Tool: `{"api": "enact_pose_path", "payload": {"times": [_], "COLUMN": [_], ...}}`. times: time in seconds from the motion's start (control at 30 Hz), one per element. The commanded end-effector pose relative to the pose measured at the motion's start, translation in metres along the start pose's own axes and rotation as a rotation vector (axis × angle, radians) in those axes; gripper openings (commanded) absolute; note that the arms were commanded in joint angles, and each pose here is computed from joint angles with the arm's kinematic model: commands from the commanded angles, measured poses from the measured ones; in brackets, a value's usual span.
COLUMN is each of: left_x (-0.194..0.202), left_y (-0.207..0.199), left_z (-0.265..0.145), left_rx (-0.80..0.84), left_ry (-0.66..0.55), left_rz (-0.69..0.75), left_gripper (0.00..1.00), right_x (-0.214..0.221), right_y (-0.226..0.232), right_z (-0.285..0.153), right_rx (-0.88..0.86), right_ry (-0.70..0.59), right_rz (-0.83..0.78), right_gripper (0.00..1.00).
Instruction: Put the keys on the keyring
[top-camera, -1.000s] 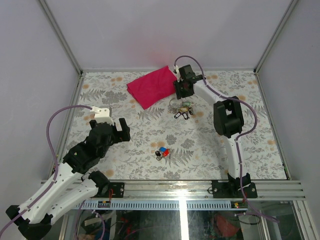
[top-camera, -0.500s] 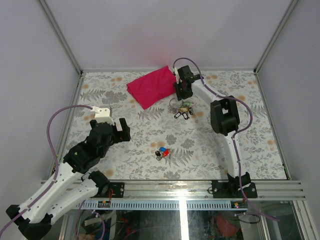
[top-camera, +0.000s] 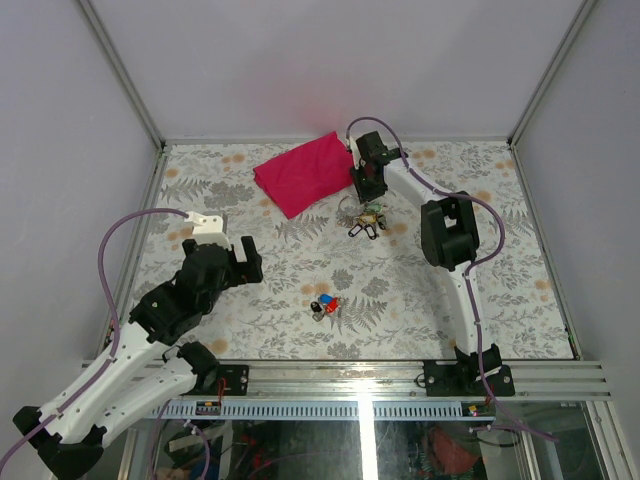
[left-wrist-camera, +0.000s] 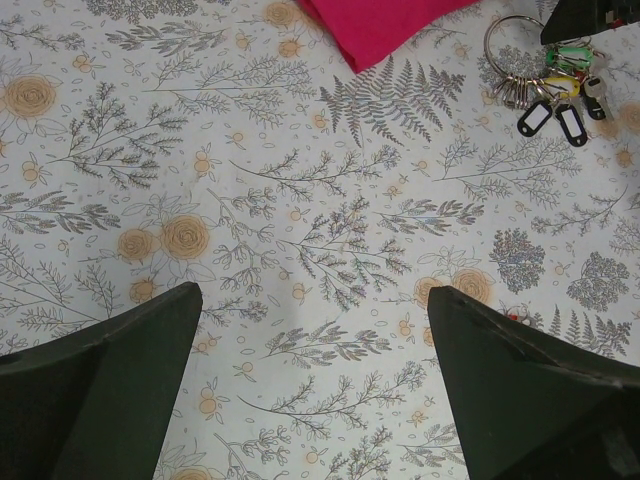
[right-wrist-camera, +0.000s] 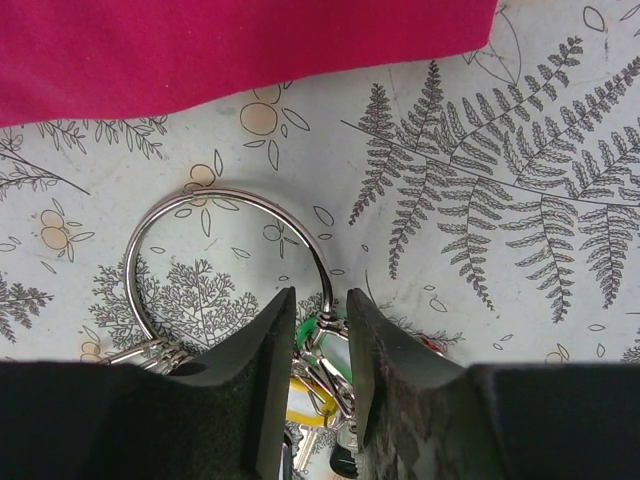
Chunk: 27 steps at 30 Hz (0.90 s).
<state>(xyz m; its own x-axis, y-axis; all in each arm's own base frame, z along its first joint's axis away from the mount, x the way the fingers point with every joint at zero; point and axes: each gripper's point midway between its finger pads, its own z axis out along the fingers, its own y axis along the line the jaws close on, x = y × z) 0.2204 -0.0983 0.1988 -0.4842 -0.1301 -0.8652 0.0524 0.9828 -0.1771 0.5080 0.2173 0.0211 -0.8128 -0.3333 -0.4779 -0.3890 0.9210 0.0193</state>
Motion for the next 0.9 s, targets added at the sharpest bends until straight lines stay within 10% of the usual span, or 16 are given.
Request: {"api": "enact_pose_path", "payload": {"times": [0.0, 0.4, 0.87], "left_x": [-0.01, -0.01, -0.01], "left_y": [-0.008, -0.009, -0.01], "left_z": [0.002, 0.003, 0.003], "left_rx": [0.03, 0.03, 0.035], "left_ry": [-0.044, -0.043, -0.042], "left_rz": [-0.011, -0.011, -0.01], "left_gripper": [1.0, 1.0, 1.0], "right_x": [0.011, 0.038, 0.077], "right_y": [-0.004, 0.006, 0.049], "right_z": [0.011, 0.007, -0.035], "right_rx": [-0.005, -0.056, -0.131], "right_ry": [0.042, 0.068, 0.03], "right_rz": [-0.011, -0.04, -0.238], "right_gripper": [0.32, 0.07, 0.01]}}
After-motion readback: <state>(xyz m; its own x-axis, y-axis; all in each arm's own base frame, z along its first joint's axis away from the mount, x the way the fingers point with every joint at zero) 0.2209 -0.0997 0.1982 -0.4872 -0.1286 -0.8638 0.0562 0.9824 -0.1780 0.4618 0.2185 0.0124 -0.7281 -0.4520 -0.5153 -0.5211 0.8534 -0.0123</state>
